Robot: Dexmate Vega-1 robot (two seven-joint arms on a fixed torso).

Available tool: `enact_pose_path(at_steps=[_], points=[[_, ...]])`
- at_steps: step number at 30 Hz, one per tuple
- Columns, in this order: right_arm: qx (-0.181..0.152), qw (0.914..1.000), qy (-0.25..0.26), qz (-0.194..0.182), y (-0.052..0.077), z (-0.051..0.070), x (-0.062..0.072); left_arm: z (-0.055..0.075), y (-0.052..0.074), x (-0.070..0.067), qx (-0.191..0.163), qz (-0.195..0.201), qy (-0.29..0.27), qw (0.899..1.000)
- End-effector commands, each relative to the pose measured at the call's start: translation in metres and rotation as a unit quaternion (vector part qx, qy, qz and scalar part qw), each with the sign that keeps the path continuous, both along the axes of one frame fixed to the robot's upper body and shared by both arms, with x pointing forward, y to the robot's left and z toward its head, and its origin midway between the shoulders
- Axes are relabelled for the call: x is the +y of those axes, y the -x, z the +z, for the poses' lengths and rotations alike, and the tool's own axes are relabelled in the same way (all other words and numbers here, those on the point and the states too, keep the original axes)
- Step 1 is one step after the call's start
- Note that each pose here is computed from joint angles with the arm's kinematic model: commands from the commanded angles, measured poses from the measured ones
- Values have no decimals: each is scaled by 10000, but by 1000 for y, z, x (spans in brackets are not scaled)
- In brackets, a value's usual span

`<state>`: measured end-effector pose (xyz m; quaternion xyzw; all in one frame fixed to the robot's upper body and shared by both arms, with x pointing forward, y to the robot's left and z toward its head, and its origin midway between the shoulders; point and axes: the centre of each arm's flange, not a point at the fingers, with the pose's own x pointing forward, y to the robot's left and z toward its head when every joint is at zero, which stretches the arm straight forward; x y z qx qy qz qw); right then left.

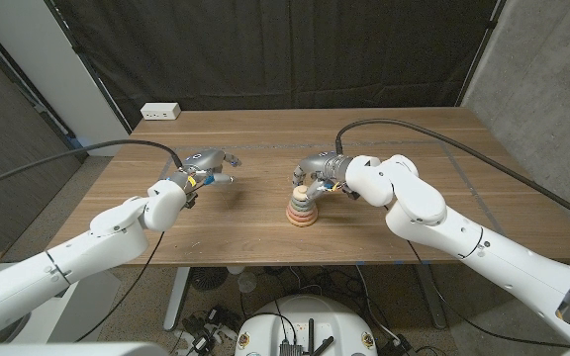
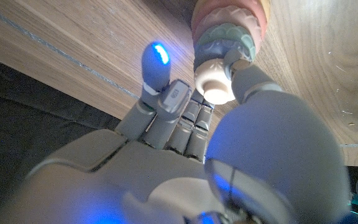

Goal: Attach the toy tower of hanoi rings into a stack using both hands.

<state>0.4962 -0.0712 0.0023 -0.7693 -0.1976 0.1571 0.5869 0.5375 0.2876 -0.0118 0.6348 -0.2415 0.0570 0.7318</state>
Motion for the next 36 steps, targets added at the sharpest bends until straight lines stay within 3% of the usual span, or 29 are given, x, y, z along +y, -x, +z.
enact_pose_path(at_steps=[1,21,36], points=[[-77,9999,115,-62,2,-2,1,-1,3,3,-19,25,43,10000],[-253,9991,274,-197,9,-2,2,-1,2,9,-45,-5,55,10000],[-474,9976,425,-284,17,4,5,-3,3,14,-22,-1,80,10000]])
